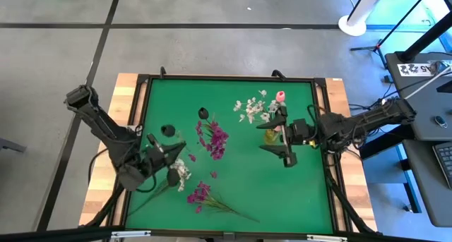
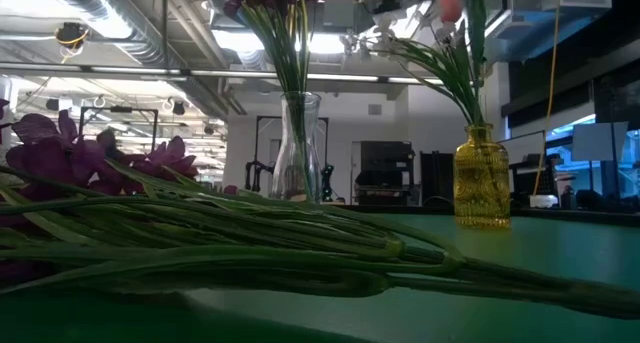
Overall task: Sort flowers into vase by color
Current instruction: Put the black tulip into the transparent vase
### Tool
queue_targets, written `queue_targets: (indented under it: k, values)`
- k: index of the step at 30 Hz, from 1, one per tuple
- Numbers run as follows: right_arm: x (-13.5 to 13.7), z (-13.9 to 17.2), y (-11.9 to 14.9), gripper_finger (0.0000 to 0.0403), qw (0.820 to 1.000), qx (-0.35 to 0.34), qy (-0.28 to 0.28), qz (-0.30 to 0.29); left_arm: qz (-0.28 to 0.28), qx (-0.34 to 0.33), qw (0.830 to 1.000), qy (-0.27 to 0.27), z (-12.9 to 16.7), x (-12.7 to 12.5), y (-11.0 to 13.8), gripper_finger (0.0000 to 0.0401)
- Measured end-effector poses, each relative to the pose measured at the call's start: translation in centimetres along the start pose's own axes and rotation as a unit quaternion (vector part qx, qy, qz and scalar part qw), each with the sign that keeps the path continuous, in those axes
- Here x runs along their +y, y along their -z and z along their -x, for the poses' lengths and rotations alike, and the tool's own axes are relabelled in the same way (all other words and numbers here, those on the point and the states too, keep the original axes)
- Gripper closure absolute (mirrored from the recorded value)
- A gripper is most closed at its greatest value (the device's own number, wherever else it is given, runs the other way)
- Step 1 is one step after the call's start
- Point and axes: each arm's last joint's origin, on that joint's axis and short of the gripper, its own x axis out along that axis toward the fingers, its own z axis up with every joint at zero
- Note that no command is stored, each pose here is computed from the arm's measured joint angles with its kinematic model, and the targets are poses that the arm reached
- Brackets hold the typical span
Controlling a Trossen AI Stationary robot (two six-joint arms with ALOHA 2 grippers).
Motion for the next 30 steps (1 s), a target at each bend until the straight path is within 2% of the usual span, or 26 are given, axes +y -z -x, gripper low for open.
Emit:
queue_targets:
  k: [6,12,18,21,24,26,28,30]
  values:
    - [0.0,0.9,-2.6,0.0118,0.998,-0.043,-0.045,0.003,0.014,-0.005,0.998,-0.054,-1.7,1.0,1.4,0.0401]
    - [-0.2,2.0,-3.4,0.0118,0.998,-0.042,-0.038,0.008,0.003,0.02,1.0,0.003,-3.6,2.0,0.3,0.0401]
    - [-0.2,2.0,-3.0,0.0118,0.999,-0.016,-0.038,0.011,-0.002,0.008,1.0,0.006,-5.2,5.1,-2.7,0.0401]
    - [-0.2,2.0,-2.7,0.0118,0.999,-0.003,-0.038,0.013,0.0,-0.01,0.999,0.053,-5.2,7.1,-4.6,0.0401]
    - [-0.2,2.0,-2.5,0.0118,0.999,0.006,-0.038,0.014,-0.013,-0.047,0.985,0.167,-4.5,8.6,-6.2,0.0401]
    - [-0.2,2.0,-2.5,0.0118,0.999,0.009,-0.038,0.015,0.0,-0.075,0.972,0.225,-3.9,9.6,-7.0,0.0401]
    - [-0.2,2.0,-2.4,0.0118,0.999,0.013,-0.038,0.015,0.017,-0.092,0.967,0.237,-3.6,10.6,-7.0,0.0401]
    - [-0.2,2.0,-2.3,0.0118,0.999,0.016,-0.038,0.016,0.025,-0.096,0.968,0.23,-3.5,11.4,-5.8,0.0401]
